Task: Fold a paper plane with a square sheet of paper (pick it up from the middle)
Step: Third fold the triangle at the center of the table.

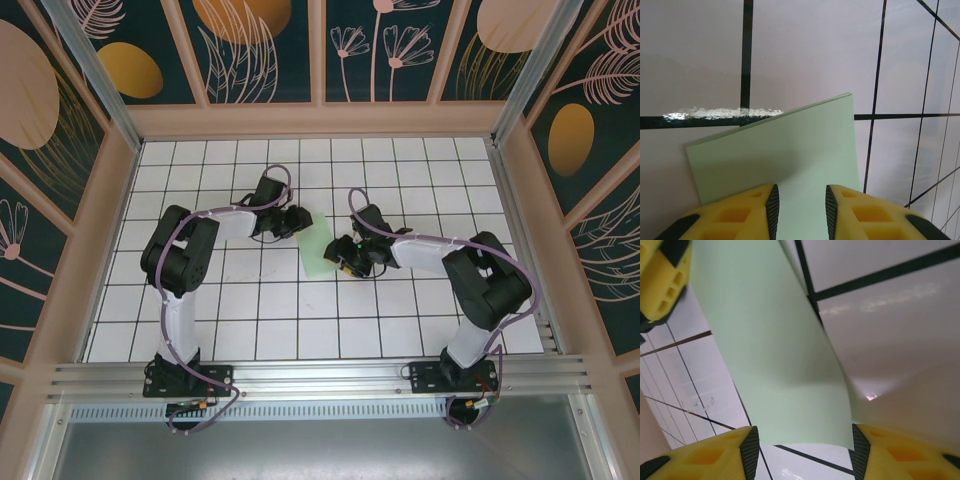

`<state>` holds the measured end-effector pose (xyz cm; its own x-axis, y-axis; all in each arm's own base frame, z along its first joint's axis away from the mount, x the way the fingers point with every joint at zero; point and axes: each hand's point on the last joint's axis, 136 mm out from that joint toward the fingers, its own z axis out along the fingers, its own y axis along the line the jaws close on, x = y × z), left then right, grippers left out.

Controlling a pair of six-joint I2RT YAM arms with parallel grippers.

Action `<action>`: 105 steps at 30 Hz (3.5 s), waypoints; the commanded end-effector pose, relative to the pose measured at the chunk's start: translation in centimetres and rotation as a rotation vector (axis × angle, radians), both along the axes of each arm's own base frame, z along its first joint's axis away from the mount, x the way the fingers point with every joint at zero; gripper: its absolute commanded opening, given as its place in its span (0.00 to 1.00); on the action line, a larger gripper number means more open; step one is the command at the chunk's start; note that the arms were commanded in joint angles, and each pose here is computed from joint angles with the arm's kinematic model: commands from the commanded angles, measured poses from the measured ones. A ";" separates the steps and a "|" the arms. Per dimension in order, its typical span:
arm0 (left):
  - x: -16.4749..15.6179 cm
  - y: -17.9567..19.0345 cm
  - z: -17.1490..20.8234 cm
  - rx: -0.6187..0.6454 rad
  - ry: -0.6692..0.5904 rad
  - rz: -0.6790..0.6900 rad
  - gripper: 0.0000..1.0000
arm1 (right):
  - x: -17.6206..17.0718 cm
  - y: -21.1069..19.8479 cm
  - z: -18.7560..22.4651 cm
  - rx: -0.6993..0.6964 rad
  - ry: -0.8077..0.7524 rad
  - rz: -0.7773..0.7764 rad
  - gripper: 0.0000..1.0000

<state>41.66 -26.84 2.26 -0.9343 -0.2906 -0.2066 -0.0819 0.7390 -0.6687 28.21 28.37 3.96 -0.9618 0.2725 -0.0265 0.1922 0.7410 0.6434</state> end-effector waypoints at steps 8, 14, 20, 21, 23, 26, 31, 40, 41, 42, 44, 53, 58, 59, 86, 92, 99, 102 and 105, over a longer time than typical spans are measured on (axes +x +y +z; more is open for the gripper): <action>-1.2 1.8 -3.3 0.061 0.081 0.028 0.34 | 1.2 0.5 2.2 0.057 -0.090 -0.020 0.43; -1.3 1.8 -3.4 0.060 0.083 0.027 0.34 | 1.1 0.0 2.2 0.035 -0.078 -0.039 0.20; -1.3 1.5 -2.8 0.045 0.076 0.012 0.34 | 1.9 1.7 2.7 0.087 -0.099 0.003 0.09; -1.4 1.4 -2.7 0.040 0.074 0.007 0.34 | 2.1 1.9 2.6 0.088 -0.098 0.006 0.09; -1.3 1.1 -2.2 0.029 0.068 -0.004 0.34 | 2.5 2.4 2.5 0.092 -0.099 0.009 0.09; -1.0 0.5 -0.9 -0.008 0.044 -0.025 0.34 | 3.2 2.9 2.3 0.093 -0.098 0.014 0.09; 0.1 -0.6 3.2 -0.076 -0.040 -0.046 0.36 | 3.8 3.4 1.6 0.077 -0.092 0.023 0.10; 1.1 1.0 2.9 0.025 -0.080 -0.016 0.38 | 4.4 3.8 1.4 0.069 -0.101 0.038 0.10; 1.1 1.1 2.5 0.033 -0.073 -0.015 0.37 | 4.4 3.8 1.4 0.068 -0.102 0.040 0.10; 1.0 1.1 1.9 0.040 -0.058 -0.017 0.37 | 4.5 3.9 1.4 0.069 -0.103 0.042 0.10; 0.9 1.1 0.9 0.051 -0.035 -0.020 0.36 | 4.6 4.0 1.5 0.069 -0.106 0.049 0.10; 0.4 1.4 -1.1 0.086 0.012 -0.041 0.35 | 5.0 4.6 1.4 0.062 -0.109 0.067 0.10; 0.3 1.4 -1.5 0.089 0.021 -0.044 0.35 | 5.2 4.9 1.1 0.061 -0.103 0.063 0.10; 0.3 1.4 -1.5 0.091 0.020 -0.046 0.35 | 5.3 4.9 1.1 0.062 -0.104 0.062 0.10; 0.0 1.3 -1.9 0.084 0.039 -0.048 0.34 | 6.2 6.1 0.2 0.073 -0.115 0.081 0.10; 0.0 1.3 -2.0 0.080 0.042 -0.050 0.34 | 6.3 6.4 0.0 0.078 -0.113 0.090 0.10; 0.0 1.3 -2.1 0.081 0.044 -0.049 0.34 | 6.5 6.7 0.0 0.086 -0.118 0.094 0.10; -0.1 1.3 -2.2 0.081 0.047 -0.048 0.34 | 6.6 6.8 -0.1 0.086 -0.118 0.098 0.10; -0.1 1.3 -2.1 0.081 0.046 -0.049 0.34 | 6.6 6.9 -0.3 0.085 -0.116 0.101 0.10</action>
<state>42.32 -26.06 2.21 -0.9438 -0.2389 -0.2286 -0.0433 0.7746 -0.6310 34.44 34.12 3.36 -0.9724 0.2135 -0.0942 0.0872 0.7068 0.7021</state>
